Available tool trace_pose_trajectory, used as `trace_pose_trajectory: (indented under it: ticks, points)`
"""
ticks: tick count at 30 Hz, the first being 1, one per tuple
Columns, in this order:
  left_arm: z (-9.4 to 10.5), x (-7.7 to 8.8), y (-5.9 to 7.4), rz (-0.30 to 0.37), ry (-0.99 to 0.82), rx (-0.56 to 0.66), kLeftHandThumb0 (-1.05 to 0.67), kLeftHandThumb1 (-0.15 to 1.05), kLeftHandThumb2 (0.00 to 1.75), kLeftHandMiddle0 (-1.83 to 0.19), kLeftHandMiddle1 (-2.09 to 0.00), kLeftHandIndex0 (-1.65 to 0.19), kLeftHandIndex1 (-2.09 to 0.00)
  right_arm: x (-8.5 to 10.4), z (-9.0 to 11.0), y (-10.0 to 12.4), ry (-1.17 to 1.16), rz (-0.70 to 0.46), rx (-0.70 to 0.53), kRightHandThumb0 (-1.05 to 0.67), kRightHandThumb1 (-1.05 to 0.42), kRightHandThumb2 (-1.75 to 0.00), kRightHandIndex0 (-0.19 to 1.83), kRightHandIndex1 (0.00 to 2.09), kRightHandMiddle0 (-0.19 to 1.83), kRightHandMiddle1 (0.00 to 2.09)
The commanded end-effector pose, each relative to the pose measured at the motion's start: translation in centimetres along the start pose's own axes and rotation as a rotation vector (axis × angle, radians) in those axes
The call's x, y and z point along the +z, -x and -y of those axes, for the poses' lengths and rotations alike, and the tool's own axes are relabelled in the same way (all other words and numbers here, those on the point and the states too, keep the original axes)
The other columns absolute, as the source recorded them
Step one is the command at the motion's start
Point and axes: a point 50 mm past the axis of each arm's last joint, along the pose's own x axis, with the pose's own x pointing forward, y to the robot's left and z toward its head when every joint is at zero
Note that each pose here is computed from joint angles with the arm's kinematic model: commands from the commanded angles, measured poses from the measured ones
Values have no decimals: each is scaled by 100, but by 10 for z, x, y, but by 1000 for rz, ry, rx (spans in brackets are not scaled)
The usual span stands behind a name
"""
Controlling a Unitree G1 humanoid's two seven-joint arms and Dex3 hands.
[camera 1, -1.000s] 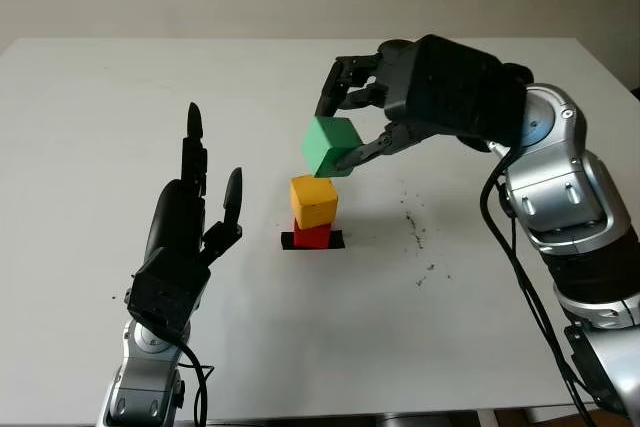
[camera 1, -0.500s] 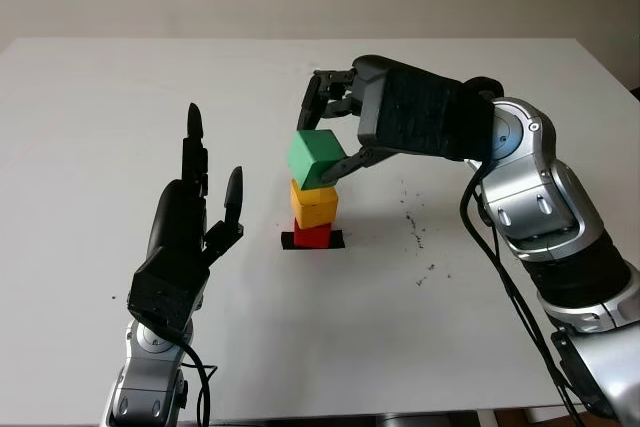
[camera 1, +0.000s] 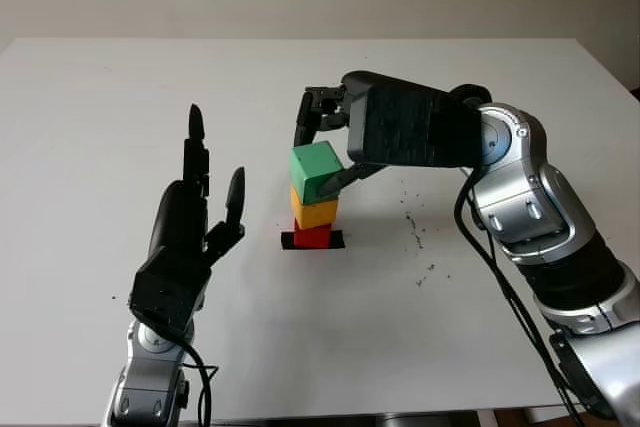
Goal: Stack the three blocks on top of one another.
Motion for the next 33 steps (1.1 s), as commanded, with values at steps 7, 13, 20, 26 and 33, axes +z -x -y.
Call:
trace_pose_trajectory:
  ticks: [7,13,20,26,33]
  points:
    - [0,2,1,10,7,8,-72,105,71,19,-3,19,0,-5,-6,-2,-1,-13,34,-43,-96,-6,38,4,30,154]
    - [-1,2,1,7,12,9,-72,105,71,19,-3,19,0,-8,-6,-1,-8,-18,71,-56,-93,-5,11,2,2,78]
    - [-1,2,0,11,5,5,-72,105,71,19,-3,19,0,-10,-2,9,61,39,54,-88,-91,-6,-19,0,-19,2]
    - [-3,1,0,11,-5,0,-72,105,71,19,-2,19,0,-6,16,36,-31,105,-69,-88,-91,-5,-19,0,-19,0]
    - [-4,0,0,5,-3,-3,-73,105,71,19,-4,19,0,-24,18,75,-261,142,-359,-86,-104,-21,-19,0,-19,0]
